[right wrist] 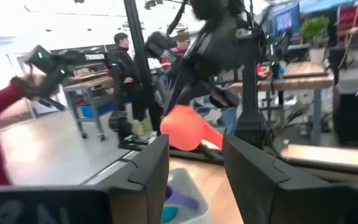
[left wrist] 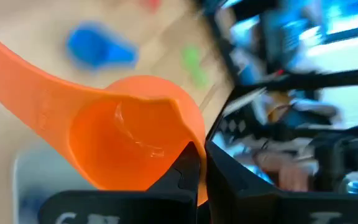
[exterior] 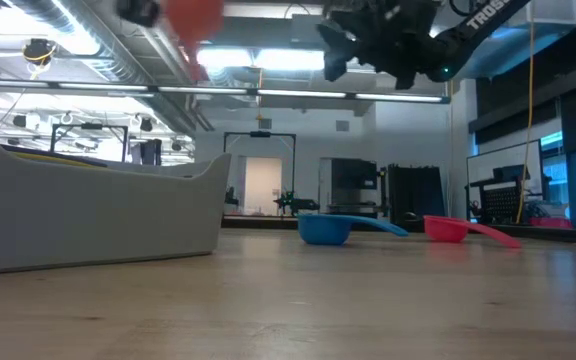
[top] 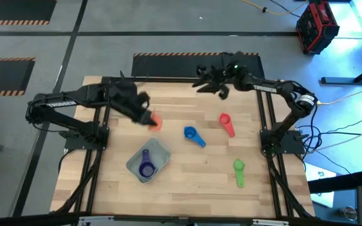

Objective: Nest measuring cups in basket
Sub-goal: Stack the orange measuring cup on the violet measuring cup in the gray bin

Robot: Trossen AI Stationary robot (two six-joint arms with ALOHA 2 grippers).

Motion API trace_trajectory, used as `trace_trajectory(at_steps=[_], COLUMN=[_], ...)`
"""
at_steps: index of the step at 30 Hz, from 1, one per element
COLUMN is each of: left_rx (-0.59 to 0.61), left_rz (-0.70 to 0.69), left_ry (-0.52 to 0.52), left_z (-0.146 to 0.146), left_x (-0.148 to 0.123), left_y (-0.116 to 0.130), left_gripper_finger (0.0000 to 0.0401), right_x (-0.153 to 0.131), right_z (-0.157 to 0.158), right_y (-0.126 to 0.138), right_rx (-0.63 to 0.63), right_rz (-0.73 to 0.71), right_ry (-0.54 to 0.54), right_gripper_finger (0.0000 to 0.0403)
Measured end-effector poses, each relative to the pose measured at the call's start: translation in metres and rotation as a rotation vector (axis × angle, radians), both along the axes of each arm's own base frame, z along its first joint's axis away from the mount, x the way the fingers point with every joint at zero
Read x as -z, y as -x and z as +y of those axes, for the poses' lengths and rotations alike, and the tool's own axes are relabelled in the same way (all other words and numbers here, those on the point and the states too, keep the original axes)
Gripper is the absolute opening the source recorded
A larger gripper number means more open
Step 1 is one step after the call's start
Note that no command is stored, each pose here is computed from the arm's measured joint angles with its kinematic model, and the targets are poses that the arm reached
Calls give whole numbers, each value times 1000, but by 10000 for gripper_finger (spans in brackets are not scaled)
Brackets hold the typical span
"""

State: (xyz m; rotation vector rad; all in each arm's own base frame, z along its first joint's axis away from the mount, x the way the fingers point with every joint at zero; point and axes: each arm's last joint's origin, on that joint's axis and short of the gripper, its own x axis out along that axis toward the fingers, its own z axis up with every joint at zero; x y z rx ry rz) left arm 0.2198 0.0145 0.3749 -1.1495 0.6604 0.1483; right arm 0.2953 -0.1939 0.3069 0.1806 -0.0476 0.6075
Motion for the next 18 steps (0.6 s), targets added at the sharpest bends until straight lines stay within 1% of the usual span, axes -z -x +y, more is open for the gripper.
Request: trace_trajectory(at_steps=[2,5,7,10,15,18], left_rx=[-3,-29,-30,-14,19,28], left_rz=[107,245,277,358,524,620], left_ry=[42,65,73,88,127,126], left_z=[-16,-41,-59,-86,-131,-153], left_x=[8,22,27,42,74,95], left_y=[0,-4,-9,-19,-34,-40], left_gripper_finger=[3,3,3,3,3,3], right_x=[-1,0,0,0,4,8], right_z=[-9,-19,-23,-27,-28,-29], right_y=[9,19,23,26,26,25], right_rx=[-29,-60,-55,-47,-44,-42], right_rz=[32,51,54,57,67,69], right_ry=[-14,1,4,4,4,15], right_gripper_finger=[155,155,155,155,155,155])
